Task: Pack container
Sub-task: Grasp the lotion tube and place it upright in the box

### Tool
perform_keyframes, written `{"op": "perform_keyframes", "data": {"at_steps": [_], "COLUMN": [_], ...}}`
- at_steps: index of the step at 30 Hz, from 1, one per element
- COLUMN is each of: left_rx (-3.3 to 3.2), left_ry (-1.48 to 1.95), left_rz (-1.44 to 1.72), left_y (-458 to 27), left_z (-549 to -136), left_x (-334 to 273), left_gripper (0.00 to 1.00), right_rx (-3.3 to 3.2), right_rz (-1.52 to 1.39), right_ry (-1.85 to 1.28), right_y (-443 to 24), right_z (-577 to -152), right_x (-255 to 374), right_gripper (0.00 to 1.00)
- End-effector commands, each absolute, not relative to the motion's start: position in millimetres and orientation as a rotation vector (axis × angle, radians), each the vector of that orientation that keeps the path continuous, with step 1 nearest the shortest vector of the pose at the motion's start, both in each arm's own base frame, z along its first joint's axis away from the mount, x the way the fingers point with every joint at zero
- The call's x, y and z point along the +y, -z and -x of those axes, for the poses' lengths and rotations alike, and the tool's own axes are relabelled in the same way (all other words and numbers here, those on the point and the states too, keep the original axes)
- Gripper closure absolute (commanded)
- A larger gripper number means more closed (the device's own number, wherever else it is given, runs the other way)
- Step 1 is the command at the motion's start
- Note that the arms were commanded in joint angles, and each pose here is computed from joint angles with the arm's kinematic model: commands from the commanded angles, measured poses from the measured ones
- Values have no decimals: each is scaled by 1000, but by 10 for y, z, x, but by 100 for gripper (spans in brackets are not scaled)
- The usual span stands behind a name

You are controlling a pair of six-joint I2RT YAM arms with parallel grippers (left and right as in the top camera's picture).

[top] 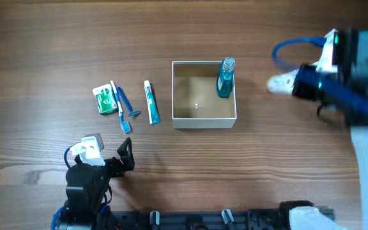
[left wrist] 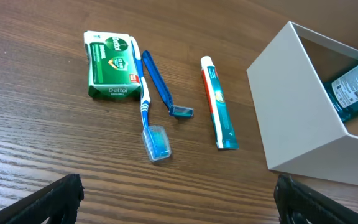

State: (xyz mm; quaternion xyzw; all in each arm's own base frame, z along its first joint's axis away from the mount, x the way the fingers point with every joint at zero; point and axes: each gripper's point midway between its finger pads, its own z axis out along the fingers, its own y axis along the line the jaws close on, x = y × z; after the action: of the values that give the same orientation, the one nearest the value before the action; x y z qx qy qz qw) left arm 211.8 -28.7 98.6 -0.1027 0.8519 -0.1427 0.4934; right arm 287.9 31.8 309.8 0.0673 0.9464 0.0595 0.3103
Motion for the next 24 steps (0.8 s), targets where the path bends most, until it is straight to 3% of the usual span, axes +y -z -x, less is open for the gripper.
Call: {"op": "perform_keyframes", "data": {"at_steps": [1,4,14,19,20,24], "left_rx": [2074,2074,2074,2074,2074,2074], "left_ry": [348,348,348,348,348,348], "left_rz": [225,225,225,225,225,225], "left_y": [-948,-948,-948,-948,-948,-948], "left_z": [-2113,-2113,-2113,-2113,-2113,-2113], "left_x": [-302,-302,-302,-302,-302,-302], "left_gripper": [0,0,0,0,0,0], "right_rx": [2420,2469,2836,2855,2832,2644], "right_rz": [29,167,145,133,131,56], "right_ry": [-299,-387,-179,-143,-126,-161], "right_y": [-3379,-3282,-1855,-1694,-1756,-2466], "right_z": [-2550,-2503,-3467,-3553,-3559,-3402], "right_x": [790,1143,1462,1461,1431,1168], "right_gripper": [95,96,96,55,36,12]}}
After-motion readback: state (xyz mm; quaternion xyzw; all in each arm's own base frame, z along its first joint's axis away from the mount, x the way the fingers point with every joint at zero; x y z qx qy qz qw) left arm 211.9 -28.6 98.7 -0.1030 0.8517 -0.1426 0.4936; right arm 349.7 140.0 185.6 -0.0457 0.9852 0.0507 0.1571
